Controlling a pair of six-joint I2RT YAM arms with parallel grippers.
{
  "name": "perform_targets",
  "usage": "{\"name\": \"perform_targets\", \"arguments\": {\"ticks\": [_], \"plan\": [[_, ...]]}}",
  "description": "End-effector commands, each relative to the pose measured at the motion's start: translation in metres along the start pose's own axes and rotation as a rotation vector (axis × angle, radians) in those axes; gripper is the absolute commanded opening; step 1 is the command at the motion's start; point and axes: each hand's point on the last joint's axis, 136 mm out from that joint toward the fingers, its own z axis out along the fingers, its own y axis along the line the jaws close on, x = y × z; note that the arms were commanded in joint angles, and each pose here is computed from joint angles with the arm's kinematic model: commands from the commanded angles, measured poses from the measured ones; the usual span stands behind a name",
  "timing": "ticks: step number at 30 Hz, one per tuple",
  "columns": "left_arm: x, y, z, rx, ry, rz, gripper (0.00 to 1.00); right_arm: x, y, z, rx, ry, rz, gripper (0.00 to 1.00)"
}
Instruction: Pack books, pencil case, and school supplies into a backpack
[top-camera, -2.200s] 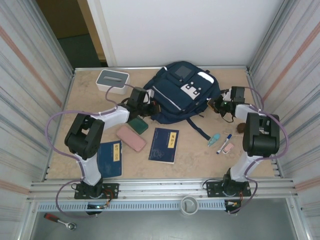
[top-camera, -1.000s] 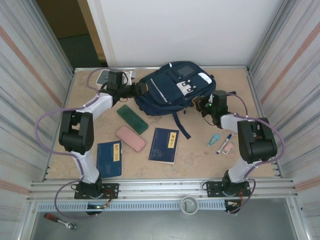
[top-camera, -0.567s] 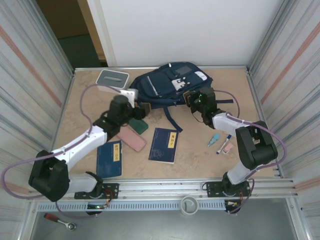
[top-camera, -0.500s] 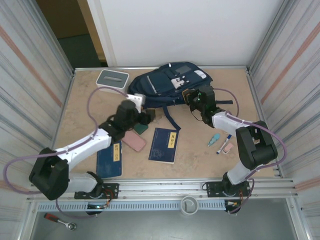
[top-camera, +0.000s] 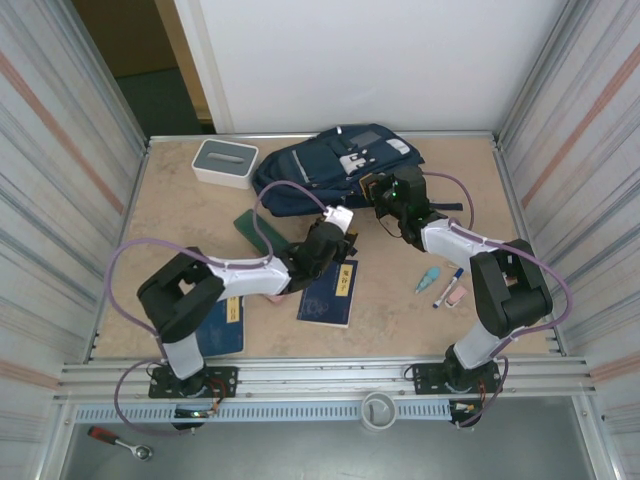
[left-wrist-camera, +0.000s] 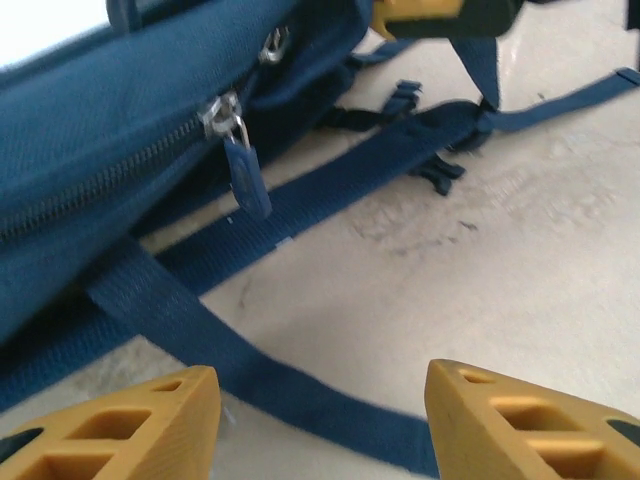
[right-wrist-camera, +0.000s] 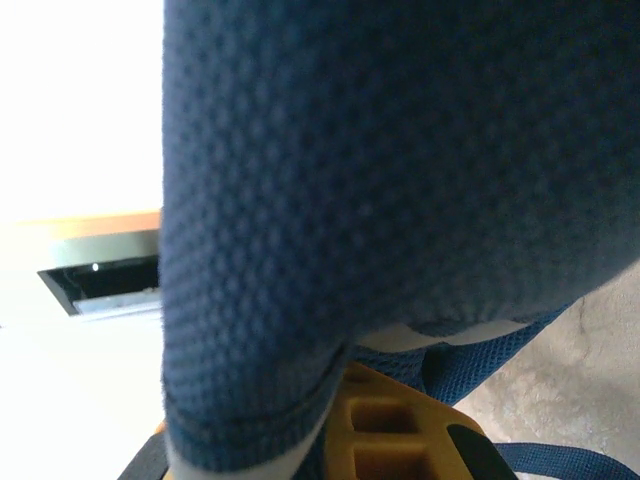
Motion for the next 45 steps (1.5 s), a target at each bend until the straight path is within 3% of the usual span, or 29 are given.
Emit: {"name": "perform_targets", "arguments": {"ticks": [1, 14, 23, 37, 45], "plan": [[-0.041, 0.014, 0.008, -0.121, -0.129, 0.007, 0.54, 0.008, 0.053, -0.005, -0.141, 0.04, -0.011, 0.0], [-0.052, 0.033, 0.051, -0.259, -0.121, 0.011, 0.33, 0.01, 0.046, -0.01, -0.133, 0.055, -0.003, 0.0], [-0.044, 0.049, 0.056, -0.269, -0.112, 0.003, 0.0, -0.001, 0.03, -0.016, -0.083, 0.066, -0.038, 0.0], [-0.003, 0.093, 0.02, -0.157, -0.002, -0.014, 0.0, -0.049, -0.028, -0.034, 0.07, 0.087, -0.125, 0.0], [0.015, 0.108, 0.014, -0.063, 0.076, -0.074, 0.0, -0.055, -0.046, -0.027, 0.134, 0.182, -0.226, 0.0]]}}
